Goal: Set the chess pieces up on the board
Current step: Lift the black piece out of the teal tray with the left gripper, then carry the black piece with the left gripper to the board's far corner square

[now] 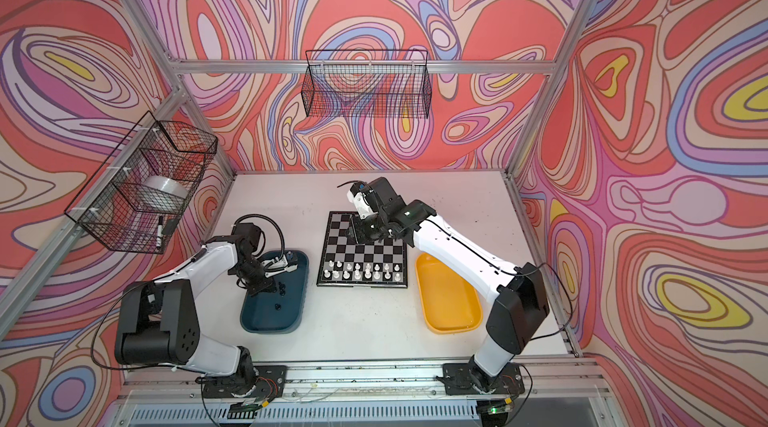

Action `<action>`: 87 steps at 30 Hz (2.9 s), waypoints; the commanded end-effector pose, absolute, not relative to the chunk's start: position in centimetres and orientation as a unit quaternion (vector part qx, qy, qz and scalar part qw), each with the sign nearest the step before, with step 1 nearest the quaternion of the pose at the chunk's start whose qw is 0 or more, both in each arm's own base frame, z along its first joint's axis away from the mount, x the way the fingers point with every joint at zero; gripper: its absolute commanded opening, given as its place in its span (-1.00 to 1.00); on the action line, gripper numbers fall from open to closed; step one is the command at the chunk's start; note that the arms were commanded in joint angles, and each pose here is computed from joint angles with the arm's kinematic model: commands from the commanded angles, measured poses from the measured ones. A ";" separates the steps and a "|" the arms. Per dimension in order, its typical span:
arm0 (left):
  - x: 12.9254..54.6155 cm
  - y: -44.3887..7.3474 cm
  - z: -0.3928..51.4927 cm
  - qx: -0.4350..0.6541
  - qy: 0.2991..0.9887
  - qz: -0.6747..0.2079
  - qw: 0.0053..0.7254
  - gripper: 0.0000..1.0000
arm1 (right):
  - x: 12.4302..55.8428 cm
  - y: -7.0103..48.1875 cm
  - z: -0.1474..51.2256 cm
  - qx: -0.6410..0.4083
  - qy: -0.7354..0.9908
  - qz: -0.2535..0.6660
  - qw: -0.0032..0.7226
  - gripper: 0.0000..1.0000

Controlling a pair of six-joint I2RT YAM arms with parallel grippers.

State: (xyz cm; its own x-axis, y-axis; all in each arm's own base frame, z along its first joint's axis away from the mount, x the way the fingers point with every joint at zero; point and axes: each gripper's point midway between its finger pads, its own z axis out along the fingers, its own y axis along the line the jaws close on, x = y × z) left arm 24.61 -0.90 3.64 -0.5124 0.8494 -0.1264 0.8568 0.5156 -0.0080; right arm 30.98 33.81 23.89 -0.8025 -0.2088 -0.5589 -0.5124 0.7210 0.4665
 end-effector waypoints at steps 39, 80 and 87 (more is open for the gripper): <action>36.2 -6.9 18.0 0.485 0.859 -0.061 0.152 -0.79 | 29.4 33.9 23.7 -0.216 0.894 0.315 0.232 -0.66; 51.0 -17.5 7.1 0.511 0.838 -0.033 0.187 -0.78 | 27.0 32.3 22.3 -0.172 0.920 0.282 0.211 -0.66; 51.0 -17.6 5.7 0.522 0.834 -0.027 0.174 -0.78 | 26.9 32.4 21.9 -0.169 0.922 0.278 0.208 -0.66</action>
State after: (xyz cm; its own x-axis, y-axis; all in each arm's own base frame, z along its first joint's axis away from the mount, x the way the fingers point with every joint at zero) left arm 50.64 -17.21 6.44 -0.4136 0.8482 -0.3308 0.8715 0.4740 0.1259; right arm 27.22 32.59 22.04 -0.8542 -0.2002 -0.4799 -0.4364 0.7778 0.4523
